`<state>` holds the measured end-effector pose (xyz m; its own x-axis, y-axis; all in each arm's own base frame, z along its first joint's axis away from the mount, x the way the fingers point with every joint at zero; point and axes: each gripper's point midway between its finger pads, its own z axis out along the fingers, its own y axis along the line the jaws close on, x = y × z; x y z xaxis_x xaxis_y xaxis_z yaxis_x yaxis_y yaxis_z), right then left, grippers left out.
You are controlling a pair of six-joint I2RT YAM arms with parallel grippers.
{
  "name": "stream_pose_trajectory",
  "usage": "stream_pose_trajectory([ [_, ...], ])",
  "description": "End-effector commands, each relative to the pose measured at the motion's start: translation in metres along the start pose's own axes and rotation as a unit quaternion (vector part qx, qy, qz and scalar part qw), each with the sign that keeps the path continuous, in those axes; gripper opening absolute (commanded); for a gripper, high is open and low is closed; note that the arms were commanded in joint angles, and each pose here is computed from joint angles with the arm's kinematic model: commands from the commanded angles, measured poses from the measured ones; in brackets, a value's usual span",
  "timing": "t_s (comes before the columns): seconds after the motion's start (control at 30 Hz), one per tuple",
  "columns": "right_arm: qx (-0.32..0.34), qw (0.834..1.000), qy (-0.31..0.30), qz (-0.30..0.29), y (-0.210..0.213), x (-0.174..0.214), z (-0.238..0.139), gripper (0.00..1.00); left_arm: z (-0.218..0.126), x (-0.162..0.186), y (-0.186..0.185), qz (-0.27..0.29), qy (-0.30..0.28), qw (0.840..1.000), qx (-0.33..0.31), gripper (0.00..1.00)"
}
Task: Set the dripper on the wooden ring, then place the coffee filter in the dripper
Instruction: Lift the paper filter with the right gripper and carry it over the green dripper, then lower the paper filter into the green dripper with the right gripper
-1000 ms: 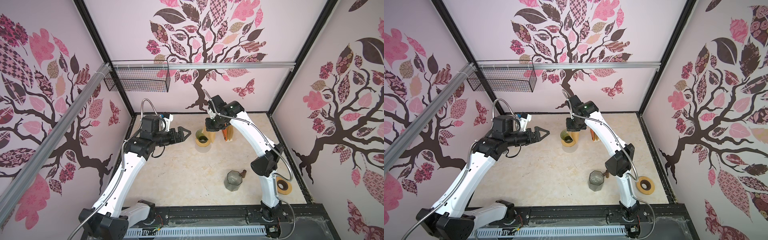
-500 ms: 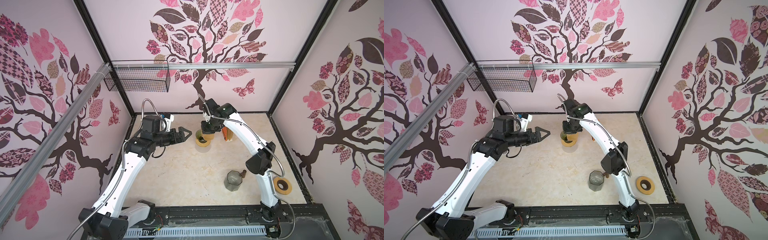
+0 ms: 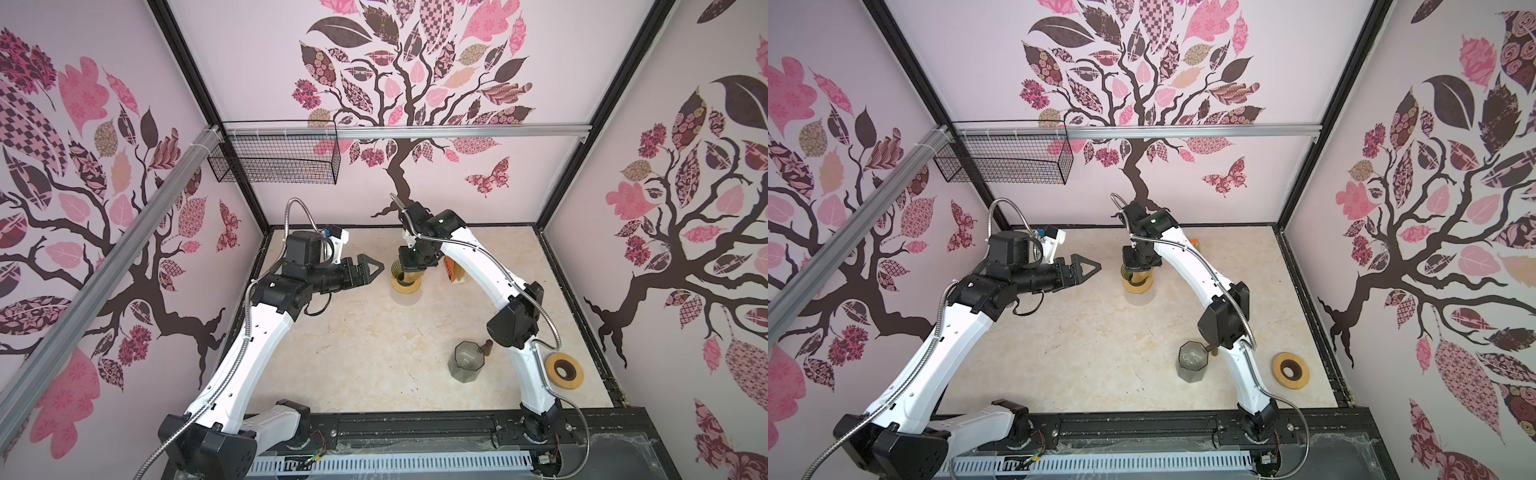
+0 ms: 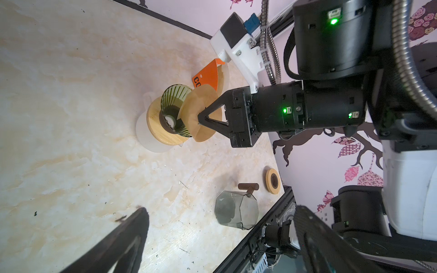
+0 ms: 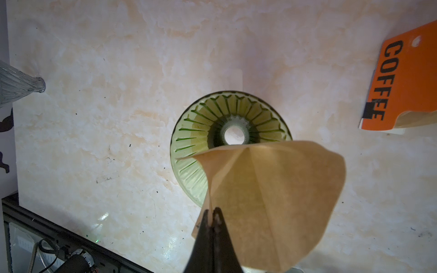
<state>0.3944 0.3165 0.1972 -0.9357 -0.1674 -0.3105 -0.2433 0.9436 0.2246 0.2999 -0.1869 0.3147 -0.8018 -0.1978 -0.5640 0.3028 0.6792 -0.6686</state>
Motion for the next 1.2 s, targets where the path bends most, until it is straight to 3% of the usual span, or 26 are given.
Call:
stream_pose_trajectory([
  [0.0, 0.012, 1.0, 0.009, -0.008, 0.0, 0.001, 0.013, 0.0, 0.006, 0.006, 0.004, 0.006, 0.009, 1.0, 0.003, 0.98],
  [0.83, 0.025, 0.999, 0.024, -0.007, -0.004, 0.002, 0.039, 0.0, 0.012, 0.007, 0.007, 0.001, 0.017, 1.0, 0.003, 0.98],
  [1.17, -0.003, 1.0, -0.001, -0.004, 0.009, -0.007, 0.015, 0.04, 0.015, 0.009, 0.01, -0.006, 0.022, 1.0, 0.003, 0.98],
])
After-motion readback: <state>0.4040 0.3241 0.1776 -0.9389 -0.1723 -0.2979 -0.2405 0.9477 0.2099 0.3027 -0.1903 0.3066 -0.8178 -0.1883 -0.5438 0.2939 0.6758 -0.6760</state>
